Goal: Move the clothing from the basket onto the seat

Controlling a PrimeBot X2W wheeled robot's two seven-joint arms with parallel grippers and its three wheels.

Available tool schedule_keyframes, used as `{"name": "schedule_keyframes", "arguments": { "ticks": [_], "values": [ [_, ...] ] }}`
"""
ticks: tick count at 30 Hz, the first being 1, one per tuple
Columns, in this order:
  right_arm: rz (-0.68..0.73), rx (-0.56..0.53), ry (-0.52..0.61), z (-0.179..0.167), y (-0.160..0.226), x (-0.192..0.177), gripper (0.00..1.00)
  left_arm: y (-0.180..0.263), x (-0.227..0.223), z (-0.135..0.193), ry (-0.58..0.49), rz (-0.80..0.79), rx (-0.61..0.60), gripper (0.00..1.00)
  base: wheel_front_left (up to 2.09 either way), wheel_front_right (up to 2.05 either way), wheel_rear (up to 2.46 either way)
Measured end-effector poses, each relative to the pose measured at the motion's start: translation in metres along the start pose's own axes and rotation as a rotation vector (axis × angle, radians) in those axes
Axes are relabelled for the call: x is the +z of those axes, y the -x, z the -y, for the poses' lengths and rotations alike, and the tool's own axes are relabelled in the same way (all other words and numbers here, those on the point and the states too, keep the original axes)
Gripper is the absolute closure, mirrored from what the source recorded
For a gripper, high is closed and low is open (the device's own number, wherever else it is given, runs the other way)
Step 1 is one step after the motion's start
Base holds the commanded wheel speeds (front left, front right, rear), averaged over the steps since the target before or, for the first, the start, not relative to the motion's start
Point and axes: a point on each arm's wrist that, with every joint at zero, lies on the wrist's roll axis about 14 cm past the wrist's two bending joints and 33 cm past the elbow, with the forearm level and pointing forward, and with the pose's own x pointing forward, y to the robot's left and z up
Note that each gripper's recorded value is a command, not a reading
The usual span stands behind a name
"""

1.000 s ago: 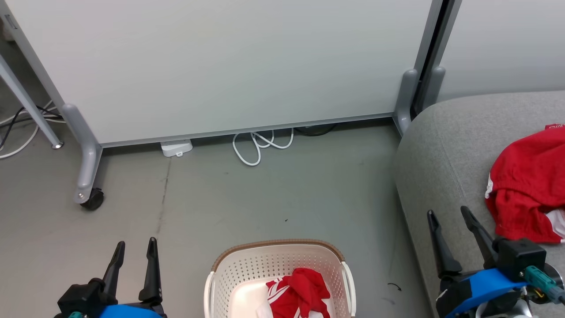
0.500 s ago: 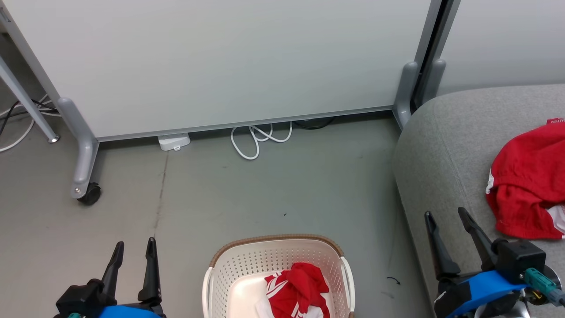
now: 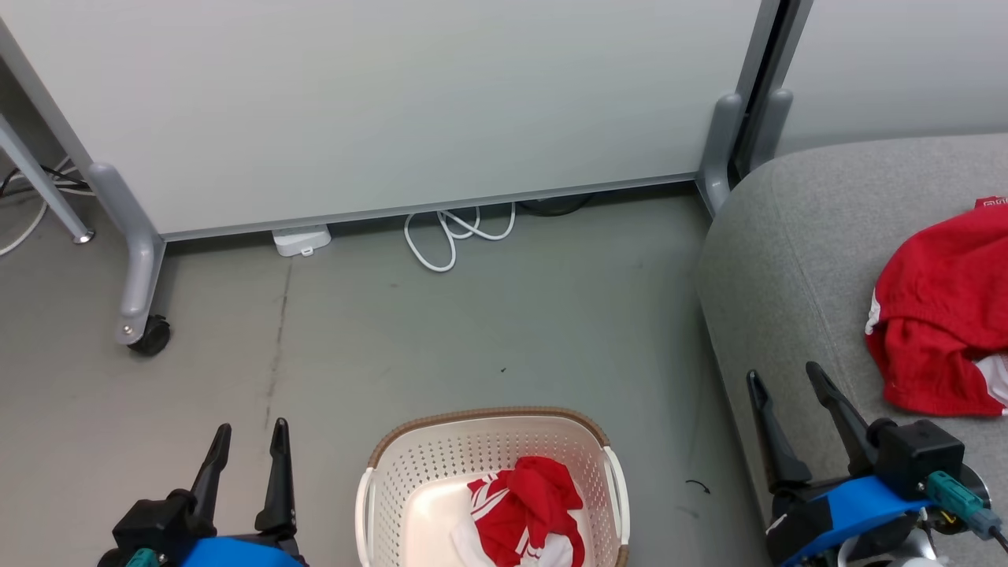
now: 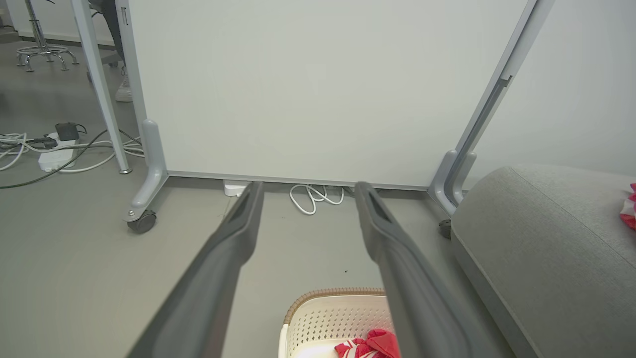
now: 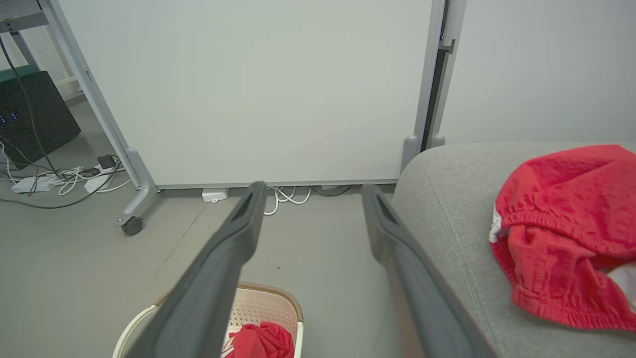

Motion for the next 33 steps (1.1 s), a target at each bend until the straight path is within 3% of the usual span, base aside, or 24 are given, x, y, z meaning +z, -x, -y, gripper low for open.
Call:
{"name": "schedule_keyframes", "arguments": {
  "ticks": [9, 16, 33],
  "values": [
    [-0.020, -0.004, -0.008, 0.003, -0.012, -0.009, 0.00, -0.027, -0.035, 0.021, 0.035, -0.112, -0.057, 0.00, 0.00, 0.00, 0.00],
    [-0.046, -0.022, -0.010, 0.010, -0.021, -0.020, 0.00, -0.046, -0.091, 0.045, 0.064, -0.294, -0.126, 0.00, 0.00, 0.00, 0.00],
    [-0.180, -0.134, -0.027, 0.051, -0.028, -0.082, 0.00, -0.064, -0.236, 0.117, 0.002, -0.745, -0.423, 0.00, 0.00, 0.00, 0.00]
  ]
}}
